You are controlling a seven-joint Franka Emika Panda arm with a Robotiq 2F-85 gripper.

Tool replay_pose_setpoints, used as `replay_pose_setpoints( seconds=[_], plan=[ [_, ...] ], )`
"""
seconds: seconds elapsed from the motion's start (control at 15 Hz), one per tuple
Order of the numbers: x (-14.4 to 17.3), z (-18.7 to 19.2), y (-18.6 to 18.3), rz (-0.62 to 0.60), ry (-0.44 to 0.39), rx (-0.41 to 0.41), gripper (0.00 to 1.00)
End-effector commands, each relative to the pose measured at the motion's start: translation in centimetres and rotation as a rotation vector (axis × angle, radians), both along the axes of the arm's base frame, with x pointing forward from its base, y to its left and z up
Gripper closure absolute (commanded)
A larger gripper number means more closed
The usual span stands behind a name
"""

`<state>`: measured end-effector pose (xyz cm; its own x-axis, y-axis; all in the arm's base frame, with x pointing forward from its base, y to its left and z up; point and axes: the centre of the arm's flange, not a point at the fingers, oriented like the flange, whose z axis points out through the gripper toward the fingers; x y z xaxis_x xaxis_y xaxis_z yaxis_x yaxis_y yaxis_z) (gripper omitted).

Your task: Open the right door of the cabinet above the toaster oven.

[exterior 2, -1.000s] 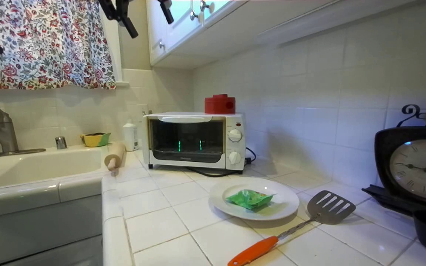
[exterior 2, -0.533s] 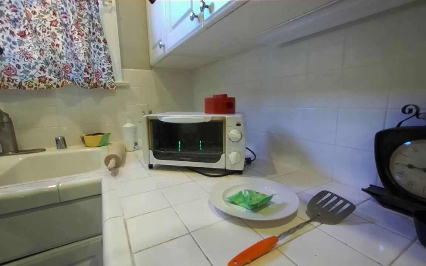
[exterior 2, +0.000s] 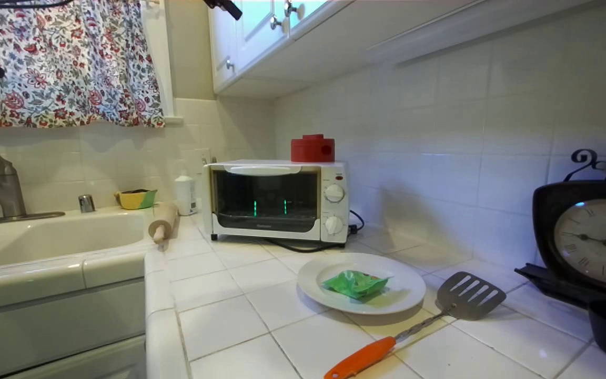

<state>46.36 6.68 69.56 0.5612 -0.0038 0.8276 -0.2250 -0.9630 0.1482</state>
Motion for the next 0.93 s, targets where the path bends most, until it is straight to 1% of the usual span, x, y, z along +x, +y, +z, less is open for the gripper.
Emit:
replay_pose_setpoints(
  seconds=[0.0,0.07,0.2,0.4,0.47,0.67,0.73,0.87],
  plan=[
    [0.0,0.1,-0.1,-0.002,-0.002,0.001,0.0],
    [0.0,0.2,-0.2,-0.004,-0.004,0.001,0.0],
    [1.0,-0.1,-0.2,-0.11,-0.04,0.014,0.0],
    [1.6,-0.3,-0.4,-0.184,-0.082,0.018,0.0],
    [1.8,-0.4,-0.7,-0.195,-0.085,0.024,0.0],
    [2.4,-0.9,-0.8,-0.172,-0.129,0.029,0.0],
    [2.6,-0.9,-0.8,-0.179,-0.136,0.02,0.0],
    [3.0,-0.8,-1.0,-0.169,-0.152,0.029,0.0]
  ],
)
